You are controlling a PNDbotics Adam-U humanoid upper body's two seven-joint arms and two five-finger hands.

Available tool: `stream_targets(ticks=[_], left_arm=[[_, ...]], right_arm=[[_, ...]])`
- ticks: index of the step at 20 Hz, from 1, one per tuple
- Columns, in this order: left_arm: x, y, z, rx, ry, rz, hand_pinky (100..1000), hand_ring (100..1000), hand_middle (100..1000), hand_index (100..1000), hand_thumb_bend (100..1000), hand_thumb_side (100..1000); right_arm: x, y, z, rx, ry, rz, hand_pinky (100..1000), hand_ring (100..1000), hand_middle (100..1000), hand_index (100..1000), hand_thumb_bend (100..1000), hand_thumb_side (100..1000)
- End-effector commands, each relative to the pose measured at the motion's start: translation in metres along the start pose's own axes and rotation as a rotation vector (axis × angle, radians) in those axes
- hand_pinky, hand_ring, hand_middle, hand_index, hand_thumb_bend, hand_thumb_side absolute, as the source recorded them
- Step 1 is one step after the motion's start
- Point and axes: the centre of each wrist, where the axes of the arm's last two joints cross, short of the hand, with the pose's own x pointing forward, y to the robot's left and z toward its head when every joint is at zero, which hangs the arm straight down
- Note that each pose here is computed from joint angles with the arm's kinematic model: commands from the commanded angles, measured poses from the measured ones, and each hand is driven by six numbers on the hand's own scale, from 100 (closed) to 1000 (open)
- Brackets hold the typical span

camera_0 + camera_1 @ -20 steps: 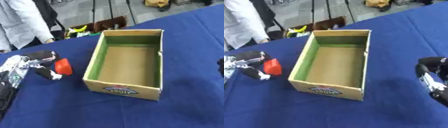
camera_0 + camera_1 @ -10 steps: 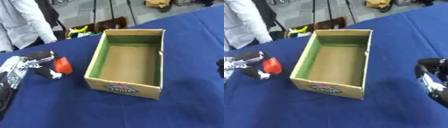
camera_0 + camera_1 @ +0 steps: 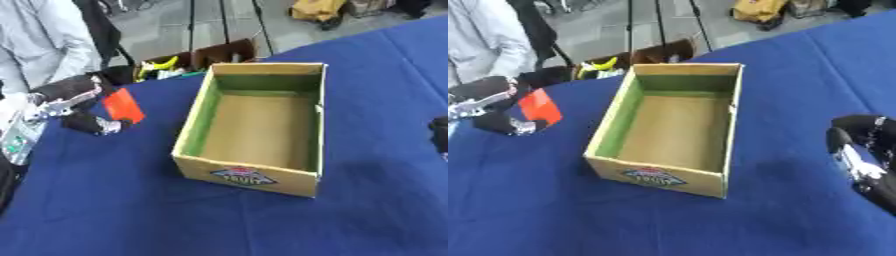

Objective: Pick up objects on the table and place them in the box.

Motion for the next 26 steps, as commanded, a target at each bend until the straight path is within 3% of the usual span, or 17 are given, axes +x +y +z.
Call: stream_targets(ticks=[1, 6, 13, 26], left_arm=[[-0.007, 0.033, 0.013, 0.081, 0.043, -0.062, 100, 205, 535, 600, 152, 775], [0.014, 0.055, 0.005, 0.201, -0.019, -0.072, 100, 198, 521, 600, 183, 777], [0.060, 0.086, -0.025, 0.304, -0.143, -0.022, 100, 193, 508, 596, 216, 765], [0.117, 0.087, -0.053, 0.412, -0.146, -0.216, 100, 209, 527, 591, 105, 869]], right_arm=[[0.006, -0.002, -0.001, -0.007, -0.021, 0.003, 859, 808, 526, 713, 219, 462], [0.008, 0.000, -0.001, -0.002, -0.026, -0.002, 858, 807, 526, 713, 217, 463], [0.011, 0.004, -0.003, 0.009, -0.041, -0.019, 858, 807, 527, 713, 214, 465], [0.020, 0.012, -0.007, 0.025, -0.074, -0.056, 859, 807, 527, 713, 207, 467]])
